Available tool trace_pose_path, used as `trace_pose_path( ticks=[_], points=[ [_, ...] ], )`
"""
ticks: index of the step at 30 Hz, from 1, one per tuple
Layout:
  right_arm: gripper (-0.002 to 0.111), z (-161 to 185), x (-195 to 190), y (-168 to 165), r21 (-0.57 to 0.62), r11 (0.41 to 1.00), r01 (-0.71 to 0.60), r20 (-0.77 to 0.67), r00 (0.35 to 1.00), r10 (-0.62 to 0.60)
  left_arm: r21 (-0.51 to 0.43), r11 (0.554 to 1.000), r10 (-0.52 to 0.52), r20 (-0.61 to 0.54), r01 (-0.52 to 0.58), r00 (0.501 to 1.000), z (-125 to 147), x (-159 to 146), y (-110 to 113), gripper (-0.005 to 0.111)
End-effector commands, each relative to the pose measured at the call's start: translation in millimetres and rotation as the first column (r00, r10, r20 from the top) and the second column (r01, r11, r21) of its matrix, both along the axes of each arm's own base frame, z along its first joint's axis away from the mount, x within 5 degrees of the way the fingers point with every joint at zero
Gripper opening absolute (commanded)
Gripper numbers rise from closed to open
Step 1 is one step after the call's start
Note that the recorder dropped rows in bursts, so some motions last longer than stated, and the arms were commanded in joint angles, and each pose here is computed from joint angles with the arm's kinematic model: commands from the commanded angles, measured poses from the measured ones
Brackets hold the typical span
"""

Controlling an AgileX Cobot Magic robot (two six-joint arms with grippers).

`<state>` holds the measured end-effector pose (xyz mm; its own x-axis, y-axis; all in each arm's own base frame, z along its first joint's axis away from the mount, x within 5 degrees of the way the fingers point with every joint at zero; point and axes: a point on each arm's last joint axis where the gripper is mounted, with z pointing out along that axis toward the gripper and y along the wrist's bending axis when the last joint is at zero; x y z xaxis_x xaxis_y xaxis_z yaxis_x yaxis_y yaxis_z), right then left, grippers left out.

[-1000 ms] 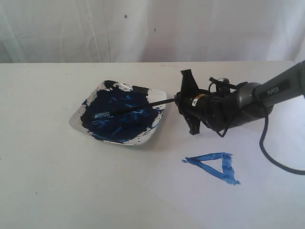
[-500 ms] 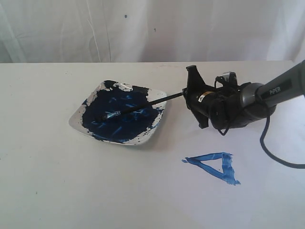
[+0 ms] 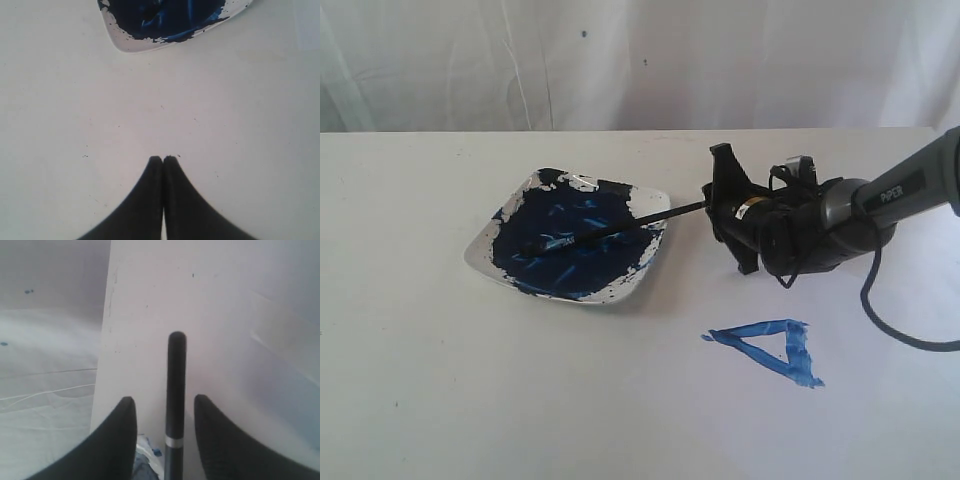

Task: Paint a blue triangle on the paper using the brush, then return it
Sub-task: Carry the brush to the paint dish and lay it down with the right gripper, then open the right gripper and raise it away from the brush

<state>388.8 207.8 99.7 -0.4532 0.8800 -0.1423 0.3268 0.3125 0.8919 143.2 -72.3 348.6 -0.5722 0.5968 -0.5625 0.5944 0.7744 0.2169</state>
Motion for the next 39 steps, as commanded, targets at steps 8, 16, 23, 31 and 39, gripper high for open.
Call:
trace_pose_path(
  ticks=[8, 16, 23, 31, 39],
  points=[
    [0.057, 15, -7, -1, -0.061, 0.996, -0.069, -0.035, 0.997, 0.067, -0.010, 1.000, 0.008, 0.000, -0.008, 1.000, 1, -3, 1, 0.000],
    [0.057, 50, -25, -8, -0.147, 0.979, -0.141, -0.125, 0.985, 0.123, -0.010, 1.000, 0.008, 0.000, -0.008, 1.000, 1, -3, 1, 0.000],
    [0.056, 96, -44, -19, -0.475, 0.799, -0.369, -0.128, 0.927, 0.352, -0.010, 1.000, 0.008, 0.000, -0.008, 1.000, 1, -3, 1, 0.000],
    [0.001, 167, -78, -36, -0.727, 0.516, -0.453, -0.093, 0.810, 0.580, -0.010, 1.000, 0.008, 0.000, -0.008, 1.000, 1, -3, 1, 0.000],
    [0.000, 209, -127, -62, -0.819, 0.404, -0.407, -0.049, 0.751, 0.659, -0.010, 1.000, 0.003, 0.006, -0.003, 1.000, 2, -3, 1, 0.000]
  ],
)
